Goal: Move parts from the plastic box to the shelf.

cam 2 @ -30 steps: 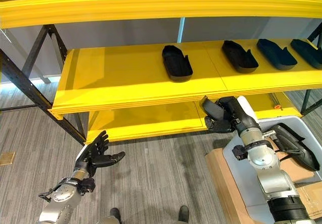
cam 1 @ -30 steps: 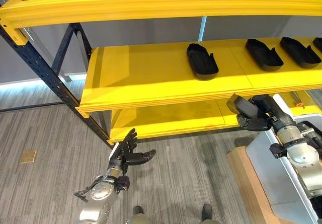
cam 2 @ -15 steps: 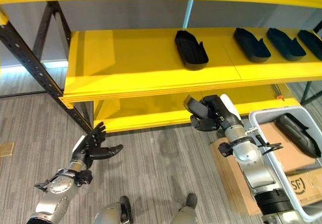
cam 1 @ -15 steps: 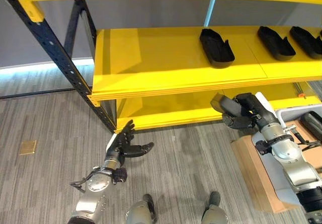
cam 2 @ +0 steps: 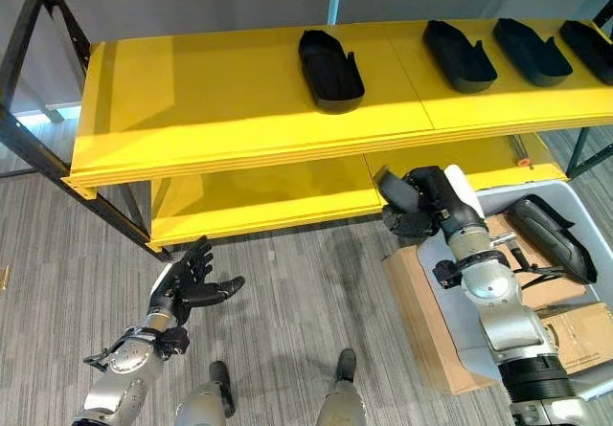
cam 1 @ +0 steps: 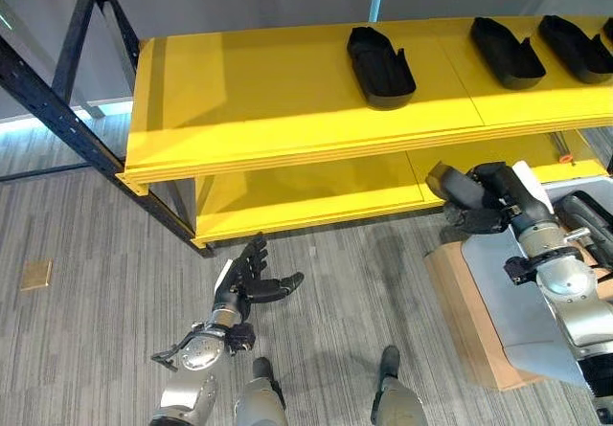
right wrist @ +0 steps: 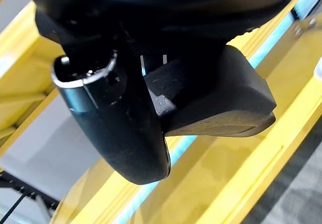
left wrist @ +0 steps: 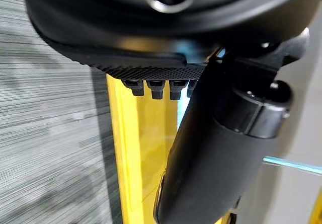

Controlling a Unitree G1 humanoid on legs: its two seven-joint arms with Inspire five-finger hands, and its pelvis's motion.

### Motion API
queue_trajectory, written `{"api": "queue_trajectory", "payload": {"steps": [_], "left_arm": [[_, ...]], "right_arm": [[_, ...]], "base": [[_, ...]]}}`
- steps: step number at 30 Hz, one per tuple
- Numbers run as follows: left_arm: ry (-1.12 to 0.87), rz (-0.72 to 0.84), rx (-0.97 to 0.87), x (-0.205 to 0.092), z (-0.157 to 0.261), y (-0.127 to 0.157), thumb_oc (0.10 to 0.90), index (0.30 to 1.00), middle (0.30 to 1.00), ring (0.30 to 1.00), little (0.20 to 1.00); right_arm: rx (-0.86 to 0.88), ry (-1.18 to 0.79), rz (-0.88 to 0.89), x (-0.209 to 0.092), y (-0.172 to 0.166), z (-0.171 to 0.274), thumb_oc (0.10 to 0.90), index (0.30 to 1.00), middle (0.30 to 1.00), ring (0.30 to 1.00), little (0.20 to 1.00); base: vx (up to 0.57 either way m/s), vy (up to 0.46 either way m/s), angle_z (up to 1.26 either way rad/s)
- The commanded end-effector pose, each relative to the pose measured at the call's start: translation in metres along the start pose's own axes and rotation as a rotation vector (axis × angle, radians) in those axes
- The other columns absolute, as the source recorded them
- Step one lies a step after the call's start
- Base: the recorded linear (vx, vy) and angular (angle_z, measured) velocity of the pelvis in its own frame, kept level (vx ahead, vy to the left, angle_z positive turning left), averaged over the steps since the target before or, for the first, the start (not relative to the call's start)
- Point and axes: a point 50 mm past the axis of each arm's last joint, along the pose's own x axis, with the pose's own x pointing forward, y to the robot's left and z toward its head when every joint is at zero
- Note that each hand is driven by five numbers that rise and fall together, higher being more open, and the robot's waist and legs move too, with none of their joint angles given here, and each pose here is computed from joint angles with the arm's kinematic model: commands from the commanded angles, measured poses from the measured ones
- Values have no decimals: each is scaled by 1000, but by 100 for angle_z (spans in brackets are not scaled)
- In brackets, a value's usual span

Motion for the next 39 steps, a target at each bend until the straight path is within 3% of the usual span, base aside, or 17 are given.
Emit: {"api": "queue_trajectory", "payload": {"steps": [1, 11, 12, 25, 39], "left_arm": [[-171, -41, 1, -5, 32, 1, 900, 1000, 1000, 1000, 1000], [-170, -15, -3, -8, 30, 3, 900, 1000, 1000, 1000, 1000], [-89, 28, 121, -5, 22, 21, 900, 1000, 1000, 1000, 1000], [-123, 41, 167, -1, 36, 29, 900, 1000, 1000, 1000, 1000], [-82, 119, 115, -12, 22, 42, 900, 1000, 1000, 1000, 1000]], "right_arm": [[-16, -244, -206, 15, -42, 49, 400, 300, 300, 300, 300], [4, -219, -213, 16, -33, 43, 400, 300, 300, 300, 300], [102, 5, -171, 2, 12, -2, 400, 300, 300, 300, 300], [58, -73, -195, 16, -4, 17, 400, 300, 300, 300, 300], [48, -74, -147, 18, -6, 18, 400, 300, 300, 300, 300]], "base": [[45, -78, 19], [14, -16, 0], [0, 0, 0], [37, 165, 38], [140, -154, 17]]}}
